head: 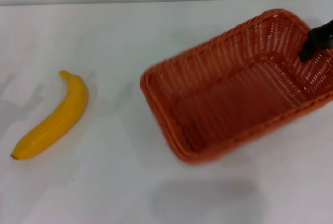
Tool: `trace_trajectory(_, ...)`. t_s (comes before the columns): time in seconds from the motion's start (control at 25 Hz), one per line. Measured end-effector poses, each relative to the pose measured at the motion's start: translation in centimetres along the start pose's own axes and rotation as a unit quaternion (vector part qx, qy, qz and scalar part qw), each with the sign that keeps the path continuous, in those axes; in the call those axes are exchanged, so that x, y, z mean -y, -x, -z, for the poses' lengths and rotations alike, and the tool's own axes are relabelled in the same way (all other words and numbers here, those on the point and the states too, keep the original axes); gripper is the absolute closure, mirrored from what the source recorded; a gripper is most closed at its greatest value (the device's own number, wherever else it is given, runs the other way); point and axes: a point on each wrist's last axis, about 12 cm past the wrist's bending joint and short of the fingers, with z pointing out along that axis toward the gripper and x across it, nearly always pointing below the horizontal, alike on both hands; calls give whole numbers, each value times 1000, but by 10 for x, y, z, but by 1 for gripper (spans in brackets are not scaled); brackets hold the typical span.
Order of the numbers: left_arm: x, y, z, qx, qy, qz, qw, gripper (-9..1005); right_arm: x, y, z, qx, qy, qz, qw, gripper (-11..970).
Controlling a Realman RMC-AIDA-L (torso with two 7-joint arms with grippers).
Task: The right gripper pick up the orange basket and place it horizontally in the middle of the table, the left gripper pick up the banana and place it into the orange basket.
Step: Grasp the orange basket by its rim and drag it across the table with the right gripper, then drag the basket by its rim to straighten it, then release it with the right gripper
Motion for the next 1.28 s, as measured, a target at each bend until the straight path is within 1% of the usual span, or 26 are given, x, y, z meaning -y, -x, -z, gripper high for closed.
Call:
trace_trajectory(0.2,-2,3,-5,1,-6,-4,1000,165,20,-19,-1,28,52,-78,995,825)
trace_trajectory(0.32,-2,4,-8,2,-12,-6,1000,167,30,-32,-7,39,75,-114,990,831)
trace_trajectory(0.36,-2,5,-9,2,-12,-6,1000,167,32,-36,-8,40,77,-119,989,831)
trace_trajectory(0.52,-4,7,-11,2,-15,-6,1000,169,35,-43,-12,45,84,-119,988,829)
trace_trajectory(0.76,-3,7,-17,2,-23,-4,1000,172,33,-43,-16,48,88,-100,990,826)
trace_trajectory(1.08,-4,8,-14,3,-20,0,1000,175,28,-45,-23,44,91,-99,990,821)
trace_trajectory(1.28,-3,7,-13,3,-19,1,1000,177,31,-48,-24,53,93,-108,988,819)
